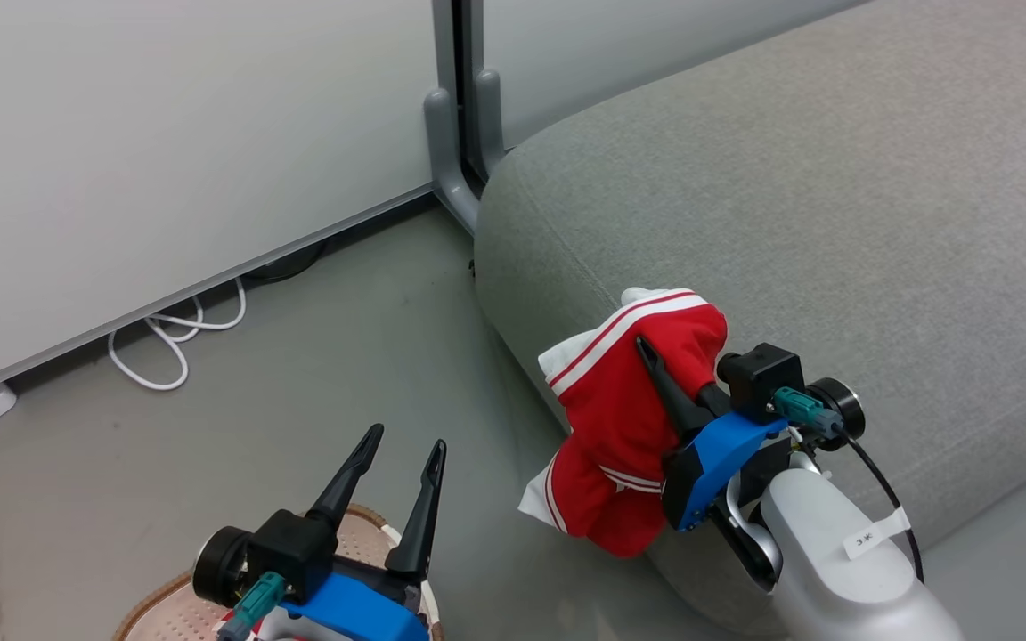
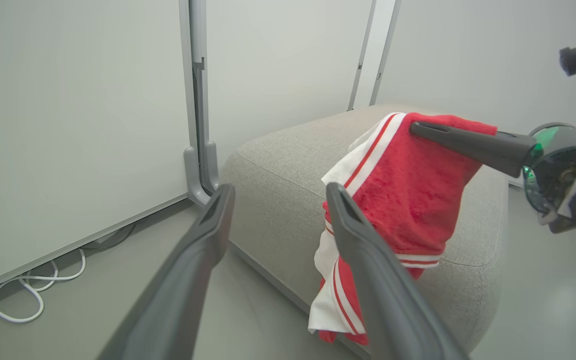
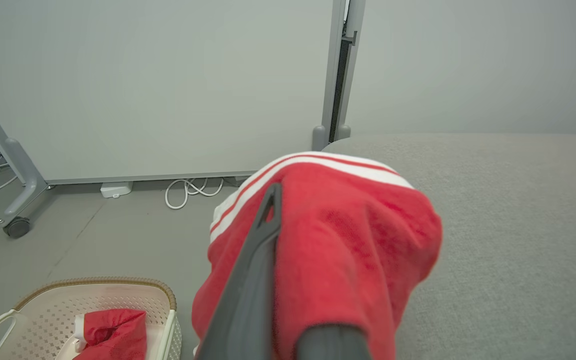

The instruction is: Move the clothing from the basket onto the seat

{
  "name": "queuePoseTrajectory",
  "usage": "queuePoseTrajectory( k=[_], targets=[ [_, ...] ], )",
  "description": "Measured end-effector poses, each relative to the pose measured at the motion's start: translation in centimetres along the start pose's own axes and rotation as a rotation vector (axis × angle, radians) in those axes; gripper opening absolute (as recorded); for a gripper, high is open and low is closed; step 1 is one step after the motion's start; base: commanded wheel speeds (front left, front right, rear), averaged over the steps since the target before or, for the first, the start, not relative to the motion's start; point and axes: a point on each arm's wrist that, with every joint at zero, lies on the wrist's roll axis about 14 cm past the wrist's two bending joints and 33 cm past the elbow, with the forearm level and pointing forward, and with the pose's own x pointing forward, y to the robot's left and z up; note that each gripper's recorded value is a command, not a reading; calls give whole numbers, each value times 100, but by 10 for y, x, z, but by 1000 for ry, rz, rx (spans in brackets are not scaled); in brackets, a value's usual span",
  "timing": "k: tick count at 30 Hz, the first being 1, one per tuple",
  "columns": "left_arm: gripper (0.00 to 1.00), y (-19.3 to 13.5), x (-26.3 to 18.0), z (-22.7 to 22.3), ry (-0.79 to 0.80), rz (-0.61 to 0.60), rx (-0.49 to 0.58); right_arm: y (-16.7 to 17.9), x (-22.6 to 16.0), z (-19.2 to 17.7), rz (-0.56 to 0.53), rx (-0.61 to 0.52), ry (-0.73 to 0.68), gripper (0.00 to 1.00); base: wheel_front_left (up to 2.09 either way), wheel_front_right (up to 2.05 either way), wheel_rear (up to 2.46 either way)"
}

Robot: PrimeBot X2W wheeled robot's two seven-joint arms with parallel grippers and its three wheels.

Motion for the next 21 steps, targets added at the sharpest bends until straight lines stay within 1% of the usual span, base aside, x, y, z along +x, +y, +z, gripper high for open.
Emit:
queuePoseTrajectory(
  k=[9, 21],
  targets=[
    [100, -16, 13, -4, 12, -62, -6, -21, -17, -7, -66, 8, 16, 0, 0, 0, 0],
    [100, -14, 13, -7, 18, -63, -7, -26, -14, -9, -84, 23, 20, 0, 0, 0, 0]
  ],
)
